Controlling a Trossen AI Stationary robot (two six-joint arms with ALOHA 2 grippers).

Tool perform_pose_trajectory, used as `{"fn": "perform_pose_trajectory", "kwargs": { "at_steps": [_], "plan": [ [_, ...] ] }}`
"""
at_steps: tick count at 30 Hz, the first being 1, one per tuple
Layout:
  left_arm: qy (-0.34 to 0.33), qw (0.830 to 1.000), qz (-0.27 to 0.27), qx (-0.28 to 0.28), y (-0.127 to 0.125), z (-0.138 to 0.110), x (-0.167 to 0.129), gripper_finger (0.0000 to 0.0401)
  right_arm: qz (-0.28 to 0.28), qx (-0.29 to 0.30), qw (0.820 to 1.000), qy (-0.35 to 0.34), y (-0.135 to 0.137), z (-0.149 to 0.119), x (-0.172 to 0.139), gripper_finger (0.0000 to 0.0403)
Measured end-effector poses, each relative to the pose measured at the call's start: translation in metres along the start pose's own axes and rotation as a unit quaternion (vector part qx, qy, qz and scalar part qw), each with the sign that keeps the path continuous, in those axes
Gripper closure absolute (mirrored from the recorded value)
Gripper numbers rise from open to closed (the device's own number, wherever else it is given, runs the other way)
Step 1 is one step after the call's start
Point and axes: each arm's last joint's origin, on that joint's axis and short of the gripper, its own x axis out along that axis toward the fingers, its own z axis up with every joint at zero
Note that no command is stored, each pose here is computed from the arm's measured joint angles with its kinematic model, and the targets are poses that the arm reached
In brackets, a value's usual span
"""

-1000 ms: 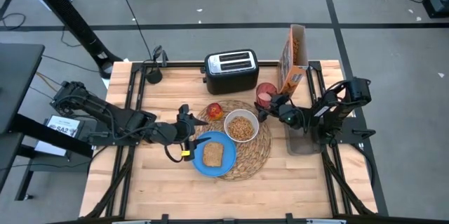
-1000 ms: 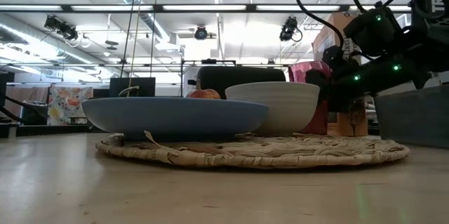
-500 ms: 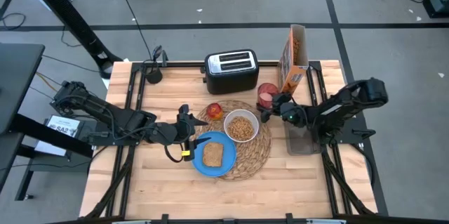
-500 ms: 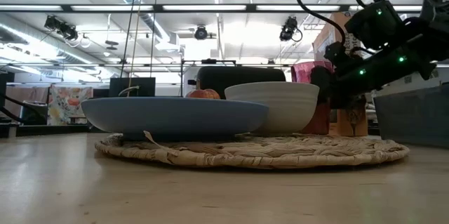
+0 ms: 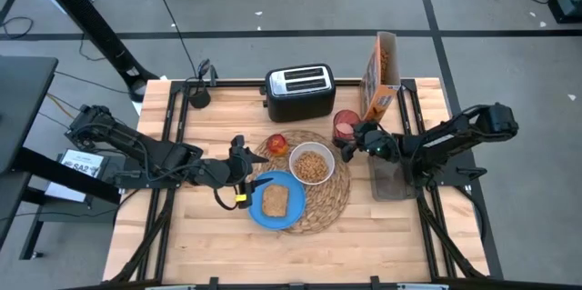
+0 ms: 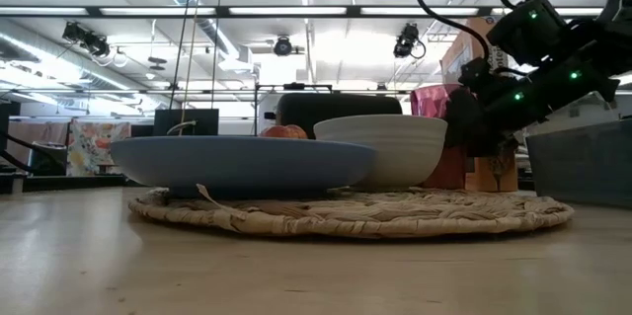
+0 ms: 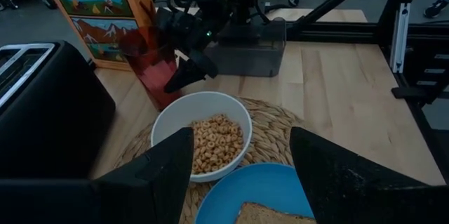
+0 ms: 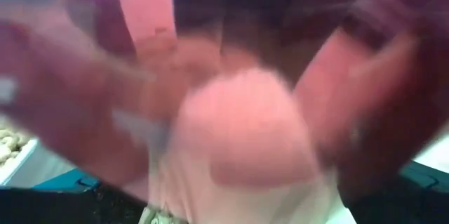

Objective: Arrange a breakfast setting
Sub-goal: Put the red cup to the top right of the brown table mat

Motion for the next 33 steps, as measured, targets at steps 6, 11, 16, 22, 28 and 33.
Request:
{"fn": "perform_pose_trajectory", "kwargs": {
  "at_steps": [6,11,16,22,28,33],
  "plan": [
    [0.003,1.0,-0.012,-0.001,-0.002,-0.001,-0.001,0.0158,-0.006,-0.001,1.0,-0.001,-0.002,0.001,0.001,0.003],
    [0.004,1.0,-0.013,-0.001,-0.002,-0.001,-0.001,0.0158,0.003,0.0,1.0,0.003,-0.003,0.001,0.002,0.0025],
    [0.005,1.0,-0.012,-0.006,-0.002,-0.001,-0.001,0.0158,0.017,0.0,1.0,0.012,-0.004,0.002,0.003,0.0018],
    [0.025,1.0,-0.007,-0.011,-0.001,-0.005,-0.001,0.0158,0.045,-0.01,0.999,0.028,-0.004,0.003,-0.001,0.0013],
    [0.026,1.0,-0.007,-0.012,-0.001,-0.006,-0.001,0.0158,0.052,-0.004,0.997,0.056,-0.006,0.002,-0.005,0.0009],
    [0.026,1.0,-0.007,-0.013,-0.001,-0.006,-0.001,0.0158,0.049,-0.016,0.997,0.06,-0.009,0.004,-0.008,0.001]
  ]
}}
